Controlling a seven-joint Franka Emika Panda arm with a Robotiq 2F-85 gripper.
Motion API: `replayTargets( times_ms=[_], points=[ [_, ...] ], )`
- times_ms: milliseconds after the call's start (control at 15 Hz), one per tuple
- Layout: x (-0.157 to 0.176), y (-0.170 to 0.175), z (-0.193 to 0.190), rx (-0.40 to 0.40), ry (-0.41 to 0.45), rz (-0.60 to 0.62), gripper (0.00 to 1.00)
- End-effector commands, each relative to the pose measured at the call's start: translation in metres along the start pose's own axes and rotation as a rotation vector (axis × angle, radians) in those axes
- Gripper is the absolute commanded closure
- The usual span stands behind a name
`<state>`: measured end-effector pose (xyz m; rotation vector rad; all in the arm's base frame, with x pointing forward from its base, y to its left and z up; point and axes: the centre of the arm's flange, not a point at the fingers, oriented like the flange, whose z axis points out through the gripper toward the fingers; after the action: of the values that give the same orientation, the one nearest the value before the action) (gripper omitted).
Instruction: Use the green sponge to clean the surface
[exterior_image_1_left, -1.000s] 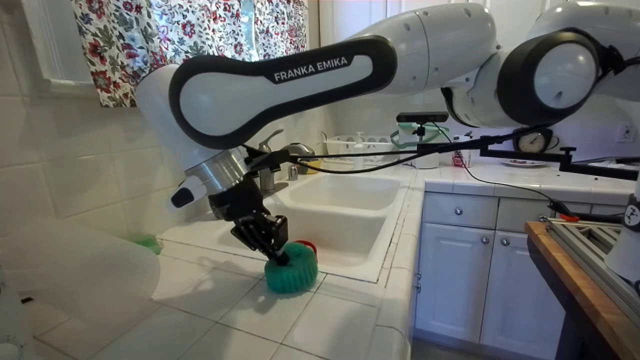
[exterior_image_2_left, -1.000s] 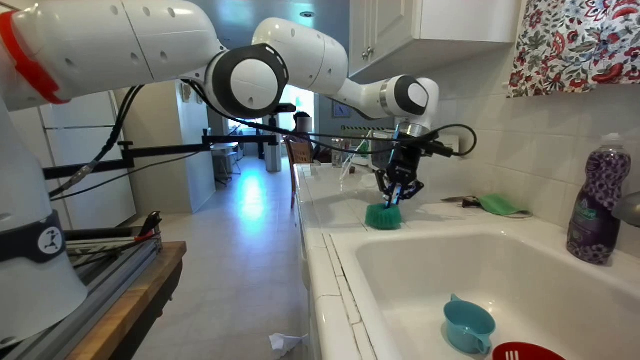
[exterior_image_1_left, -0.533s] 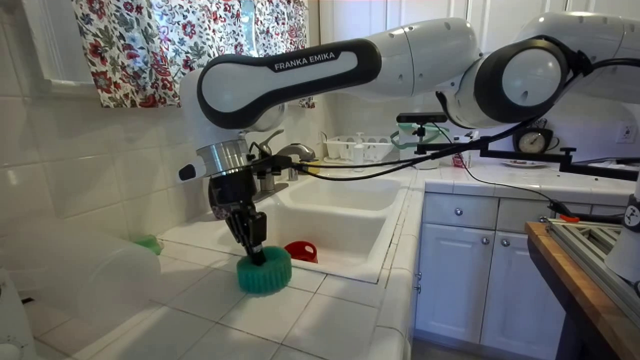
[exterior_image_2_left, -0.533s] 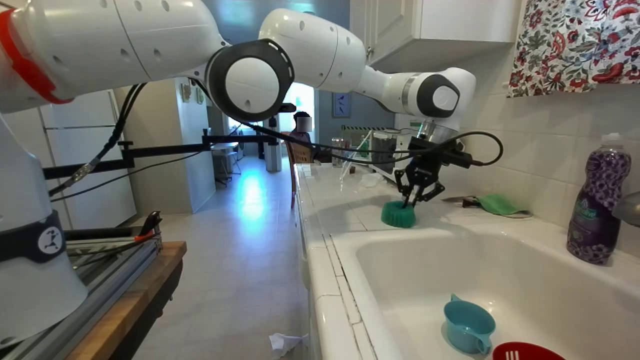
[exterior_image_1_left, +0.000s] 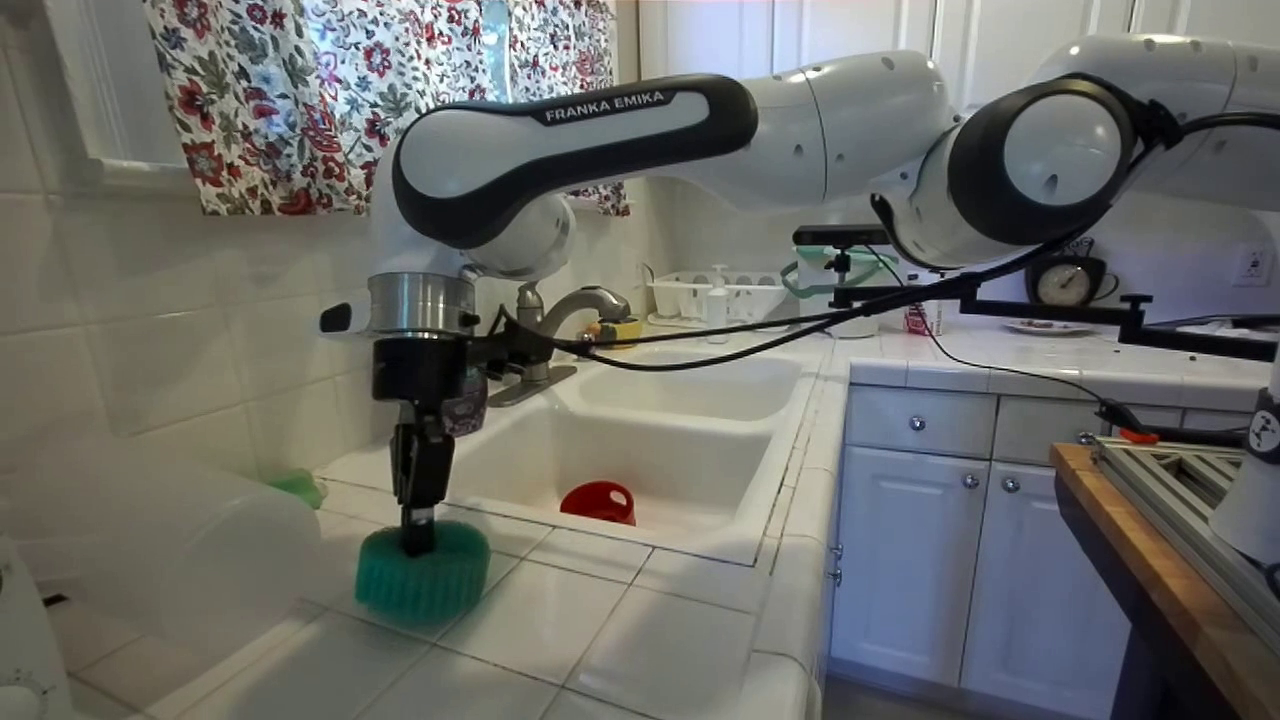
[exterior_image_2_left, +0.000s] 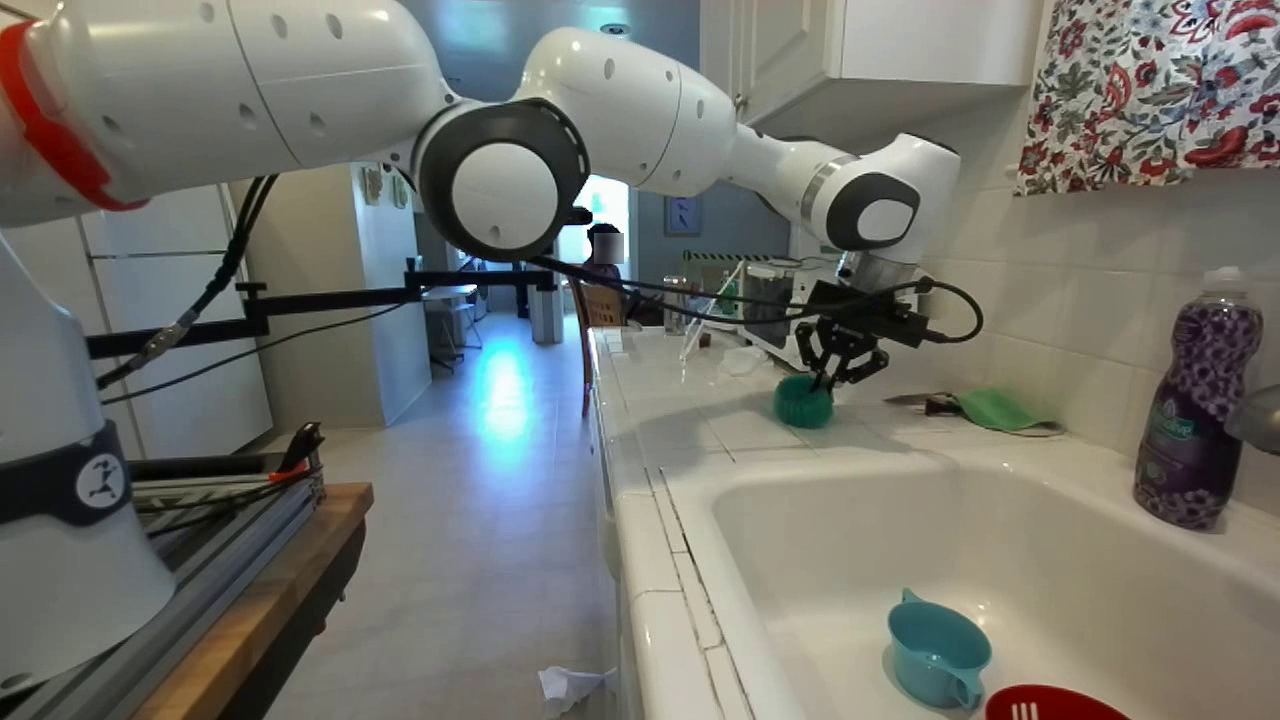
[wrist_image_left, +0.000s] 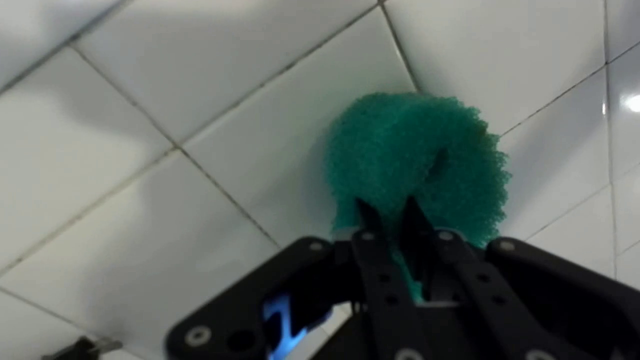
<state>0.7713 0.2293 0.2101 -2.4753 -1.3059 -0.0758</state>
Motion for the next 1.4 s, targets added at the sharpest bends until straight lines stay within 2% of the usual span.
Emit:
replayTargets(
  times_ms=[0, 67, 133, 400, 600, 1067, 1333],
  points=[
    [0.000, 0.000, 0.000, 0.001, 0.002, 0.001, 0.84],
    [0.000, 0.001, 0.000, 0.003, 0.004, 0.002, 0.84],
    [-0.006, 0.006, -0.003, 0.018, -0.008, 0.030, 0.96],
    [-0.019, 0.008, -0.003, 0.085, -0.080, 0.107, 0.96],
    [-0.013, -0.002, 0.008, 0.120, -0.112, 0.126, 0.96],
    [0.055, -0.042, 0.053, 0.137, -0.163, -0.006, 0.96],
    [0.099, -0.078, 0.081, 0.170, -0.252, -0.131, 0.96]
  ],
)
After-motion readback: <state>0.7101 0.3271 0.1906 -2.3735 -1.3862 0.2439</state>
